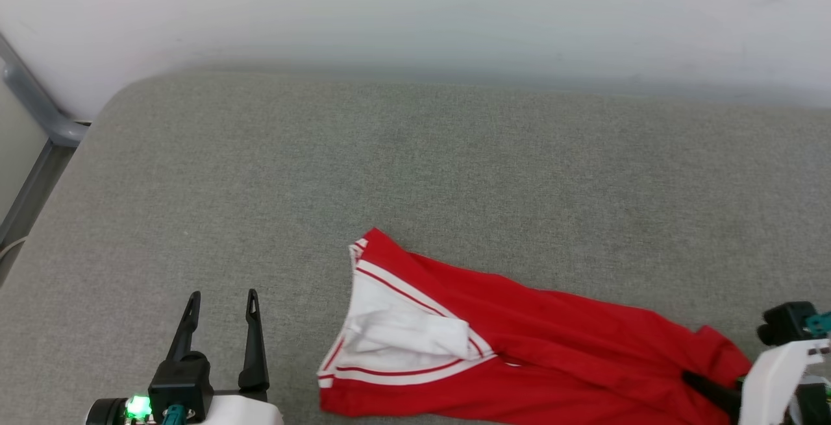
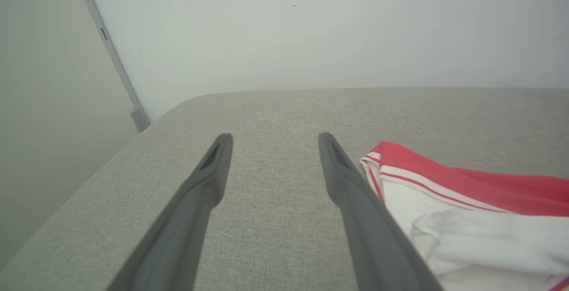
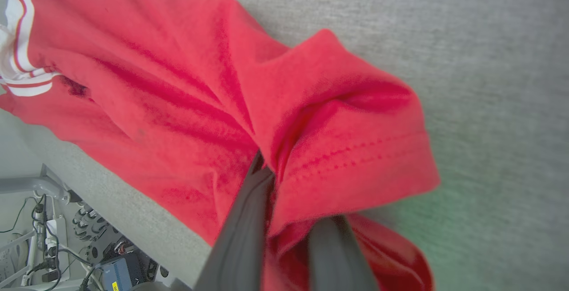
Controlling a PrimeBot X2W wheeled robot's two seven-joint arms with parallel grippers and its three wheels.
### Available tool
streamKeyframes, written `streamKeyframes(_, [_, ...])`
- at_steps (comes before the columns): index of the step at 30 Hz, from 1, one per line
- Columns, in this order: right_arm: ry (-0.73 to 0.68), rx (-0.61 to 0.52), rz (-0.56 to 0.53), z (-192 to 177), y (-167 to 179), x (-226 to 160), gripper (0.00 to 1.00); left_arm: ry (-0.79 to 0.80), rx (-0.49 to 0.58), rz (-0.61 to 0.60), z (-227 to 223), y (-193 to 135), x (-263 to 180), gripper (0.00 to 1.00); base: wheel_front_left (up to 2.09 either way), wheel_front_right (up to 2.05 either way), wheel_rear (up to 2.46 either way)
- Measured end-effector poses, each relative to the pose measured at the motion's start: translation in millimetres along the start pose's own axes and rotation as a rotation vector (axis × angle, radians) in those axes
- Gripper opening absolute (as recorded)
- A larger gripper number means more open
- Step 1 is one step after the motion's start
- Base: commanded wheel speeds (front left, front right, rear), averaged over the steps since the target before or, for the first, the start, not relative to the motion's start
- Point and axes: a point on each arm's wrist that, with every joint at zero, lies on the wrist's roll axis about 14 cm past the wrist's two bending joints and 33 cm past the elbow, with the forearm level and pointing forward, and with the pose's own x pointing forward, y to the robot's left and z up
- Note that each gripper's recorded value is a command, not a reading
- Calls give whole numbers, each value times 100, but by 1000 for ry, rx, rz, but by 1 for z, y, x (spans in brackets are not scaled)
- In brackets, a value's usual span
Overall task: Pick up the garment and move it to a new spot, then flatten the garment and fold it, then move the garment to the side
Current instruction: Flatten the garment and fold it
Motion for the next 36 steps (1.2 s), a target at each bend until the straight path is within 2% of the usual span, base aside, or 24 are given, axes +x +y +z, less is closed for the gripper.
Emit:
streamKeyframes(4, [-12,10,-61,1,-24,-15,0,-11,9,-15,3,-3,-2,100,0,0,0])
streamKeyframes(11, [11,15,-231,-5,-83,-47,0,-17,15,-40,4,-10,-5,100,0,0,0])
streamKeyframes(16, [-6,14,-243,2,-88,-59,0,-23,27,-48,5,-11,-7,100,0,0,0])
streamKeyframes(23, [-52,24,-136,16,-56,-63,0,-25,34,-61,5,-12,-12,100,0,0,0])
streamKeyframes(24, [-61,29,-110,19,-48,-62,0,-25,34,-63,5,-12,-12,100,0,0,0])
streamKeyframes(25, [-68,19,-41,25,-27,-60,0,-22,33,-65,4,-13,-12,100,0,0,0])
streamKeyframes(30, [-76,9,75,33,12,-50,0,-11,30,-75,1,-16,-12,100,0,0,0])
streamKeyframes(36, [-89,-63,181,52,58,-30,0,1,22,-85,-2,-21,-10,100,0,0,0])
